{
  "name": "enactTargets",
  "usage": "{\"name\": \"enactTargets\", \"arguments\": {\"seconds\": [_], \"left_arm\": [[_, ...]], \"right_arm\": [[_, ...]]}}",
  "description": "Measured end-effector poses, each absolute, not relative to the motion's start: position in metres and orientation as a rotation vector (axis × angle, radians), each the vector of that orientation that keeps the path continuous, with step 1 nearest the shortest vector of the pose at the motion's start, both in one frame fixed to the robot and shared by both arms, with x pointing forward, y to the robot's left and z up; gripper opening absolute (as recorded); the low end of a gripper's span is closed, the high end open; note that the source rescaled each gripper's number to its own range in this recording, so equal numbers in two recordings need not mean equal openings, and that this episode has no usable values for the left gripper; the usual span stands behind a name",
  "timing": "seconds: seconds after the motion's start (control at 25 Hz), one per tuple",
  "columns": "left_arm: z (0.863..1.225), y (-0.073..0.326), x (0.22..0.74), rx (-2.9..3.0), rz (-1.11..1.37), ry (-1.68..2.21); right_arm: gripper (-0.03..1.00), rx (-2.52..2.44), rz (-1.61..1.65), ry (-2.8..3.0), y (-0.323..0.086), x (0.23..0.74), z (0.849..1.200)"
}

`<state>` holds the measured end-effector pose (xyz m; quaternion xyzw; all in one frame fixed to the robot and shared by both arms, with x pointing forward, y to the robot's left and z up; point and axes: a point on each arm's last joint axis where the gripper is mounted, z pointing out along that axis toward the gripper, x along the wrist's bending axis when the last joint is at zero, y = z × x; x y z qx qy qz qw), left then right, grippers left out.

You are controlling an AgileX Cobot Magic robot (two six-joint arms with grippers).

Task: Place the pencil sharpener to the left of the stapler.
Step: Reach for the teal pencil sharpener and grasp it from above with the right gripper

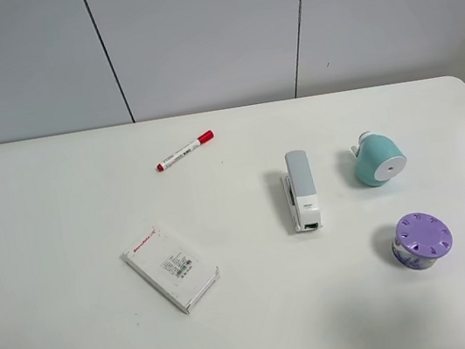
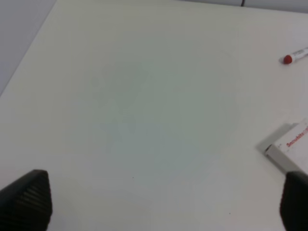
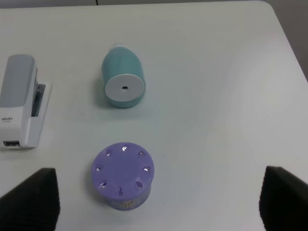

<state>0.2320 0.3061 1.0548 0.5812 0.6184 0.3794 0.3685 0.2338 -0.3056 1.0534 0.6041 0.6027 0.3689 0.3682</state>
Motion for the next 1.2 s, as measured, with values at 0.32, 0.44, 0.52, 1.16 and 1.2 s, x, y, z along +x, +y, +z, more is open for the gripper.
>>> {"name": "enactTargets", "arguments": {"seconds": [0.32, 0.44, 0.52, 1.16, 1.2], "left_arm": [[1.055, 0.306, 0.232, 1.492, 0.974, 1.588], [1.055, 0.306, 0.232, 1.492, 0.974, 1.588], [1.055, 0.306, 0.232, 1.492, 0.974, 1.588], [1.055, 0.306, 0.232, 1.492, 0.974, 1.588], [1.055, 0.306, 0.232, 1.492, 0.974, 1.588]], "right_arm": [[0.58, 1.649, 0.845, 1.644, -0.303, 0.263, 1.072], [0.58, 1.685, 0.798, 1.685, -0.302, 0.277, 1.08], [0.58, 1.707, 0.77, 1.709, -0.301, 0.288, 1.086], [0.58, 1.819, 0.608, 1.835, -0.293, 0.383, 1.128], [0.58, 1.833, 0.588, 1.849, -0.293, 0.39, 1.127]]}}
